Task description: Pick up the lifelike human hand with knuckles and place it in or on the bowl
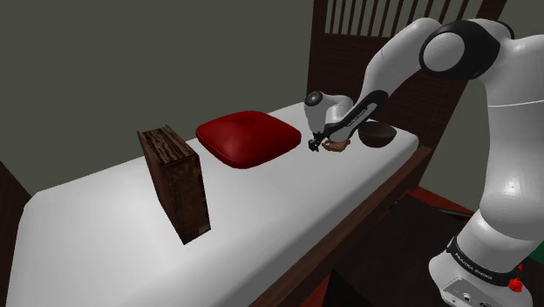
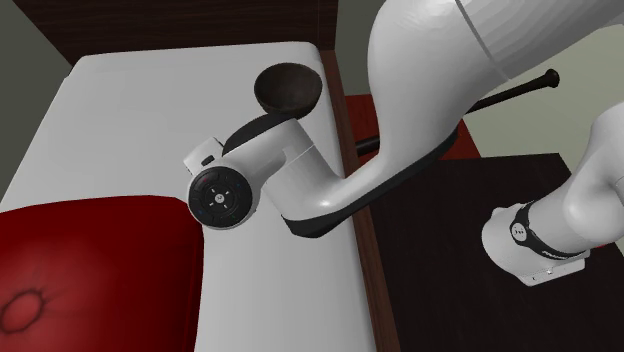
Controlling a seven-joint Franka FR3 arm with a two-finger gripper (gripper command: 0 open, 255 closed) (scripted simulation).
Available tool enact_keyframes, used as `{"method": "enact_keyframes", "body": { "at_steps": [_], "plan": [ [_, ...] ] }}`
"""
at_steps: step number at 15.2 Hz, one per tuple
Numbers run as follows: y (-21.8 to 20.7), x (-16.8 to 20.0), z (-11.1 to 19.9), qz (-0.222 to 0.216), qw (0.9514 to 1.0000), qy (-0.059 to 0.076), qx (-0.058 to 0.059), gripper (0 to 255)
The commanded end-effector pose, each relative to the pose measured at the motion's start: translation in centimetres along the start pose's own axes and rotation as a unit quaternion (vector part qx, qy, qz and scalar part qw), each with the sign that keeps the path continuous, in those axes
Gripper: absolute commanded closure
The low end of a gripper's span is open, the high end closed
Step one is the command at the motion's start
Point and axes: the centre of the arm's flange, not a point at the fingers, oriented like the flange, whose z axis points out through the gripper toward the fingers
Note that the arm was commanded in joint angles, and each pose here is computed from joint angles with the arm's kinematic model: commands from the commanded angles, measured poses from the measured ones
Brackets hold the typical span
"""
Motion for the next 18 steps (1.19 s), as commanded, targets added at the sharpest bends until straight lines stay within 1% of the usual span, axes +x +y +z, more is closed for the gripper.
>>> {"method": "enact_keyframes", "body": {
  "at_steps": [1, 2, 3, 12, 18],
  "plan": [
    [0.0, 0.0, 0.0, 0.000, 1.0000, 0.000, 0.000, 0],
    [0.0, 0.0, 0.0, 0.000, 1.0000, 0.000, 0.000, 0],
    [0.0, 0.0, 0.0, 0.000, 1.0000, 0.000, 0.000, 255],
    [0.0, 0.0, 0.0, 0.000, 1.0000, 0.000, 0.000, 255],
    [1.6, 0.7, -2.7, 0.000, 1.0000, 0.000, 0.000, 255]
  ]
}}
